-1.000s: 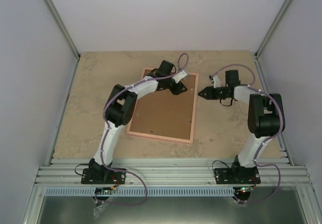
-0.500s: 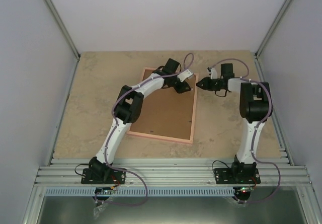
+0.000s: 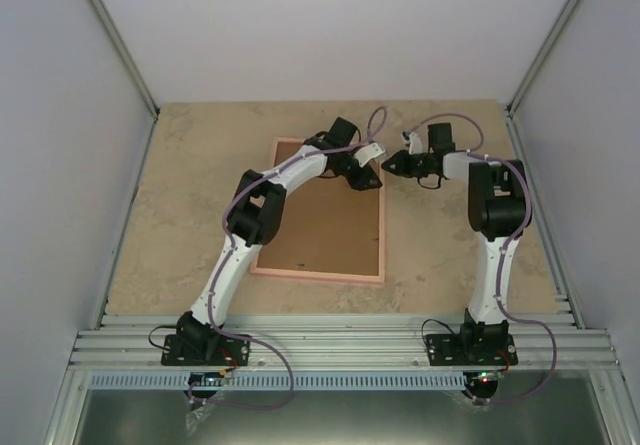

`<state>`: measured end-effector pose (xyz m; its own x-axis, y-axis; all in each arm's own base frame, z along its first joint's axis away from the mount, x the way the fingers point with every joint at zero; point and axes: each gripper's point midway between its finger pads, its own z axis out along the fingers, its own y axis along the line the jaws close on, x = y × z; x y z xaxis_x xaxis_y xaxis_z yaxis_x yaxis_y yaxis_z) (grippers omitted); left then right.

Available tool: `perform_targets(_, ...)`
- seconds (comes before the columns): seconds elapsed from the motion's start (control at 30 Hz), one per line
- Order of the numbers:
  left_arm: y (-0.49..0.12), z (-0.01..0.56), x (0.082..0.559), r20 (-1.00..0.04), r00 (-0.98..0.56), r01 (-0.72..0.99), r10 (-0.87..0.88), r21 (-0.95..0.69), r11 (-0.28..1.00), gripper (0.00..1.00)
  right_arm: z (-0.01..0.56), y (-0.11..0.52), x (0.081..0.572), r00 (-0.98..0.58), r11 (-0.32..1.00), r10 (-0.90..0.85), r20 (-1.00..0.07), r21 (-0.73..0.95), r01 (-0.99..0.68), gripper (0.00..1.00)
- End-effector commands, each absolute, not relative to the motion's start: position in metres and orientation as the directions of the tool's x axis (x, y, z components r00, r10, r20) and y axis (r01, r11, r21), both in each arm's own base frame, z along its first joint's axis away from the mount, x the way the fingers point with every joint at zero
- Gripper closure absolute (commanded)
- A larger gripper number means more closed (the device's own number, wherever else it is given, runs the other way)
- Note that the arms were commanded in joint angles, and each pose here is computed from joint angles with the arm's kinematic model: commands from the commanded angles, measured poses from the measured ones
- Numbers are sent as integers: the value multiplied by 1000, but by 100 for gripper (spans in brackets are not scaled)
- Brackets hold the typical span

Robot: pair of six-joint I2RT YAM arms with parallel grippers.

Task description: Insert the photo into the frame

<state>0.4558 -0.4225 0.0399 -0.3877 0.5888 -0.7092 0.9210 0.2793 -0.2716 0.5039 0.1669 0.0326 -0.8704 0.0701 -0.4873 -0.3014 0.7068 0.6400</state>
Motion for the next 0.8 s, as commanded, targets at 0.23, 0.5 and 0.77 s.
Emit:
perform_targets(0.23, -371, 59, 442, -754, -400, 912, 522, -268, 312, 56, 4, 218, 447, -910, 666, -62, -410, 662, -344, 86)
perform_targets(0.5, -346, 52, 430, -731, -375, 927, 570, -282, 248, 48, 8, 220, 451, -903, 669, -68, -424, 652, -356, 86)
perform_targets(0.77, -349, 34, 419, -688, -432, 899, 583, -375, 224, 42, 6, 226, 450, -904, 667, -77, -420, 653, -359, 86)
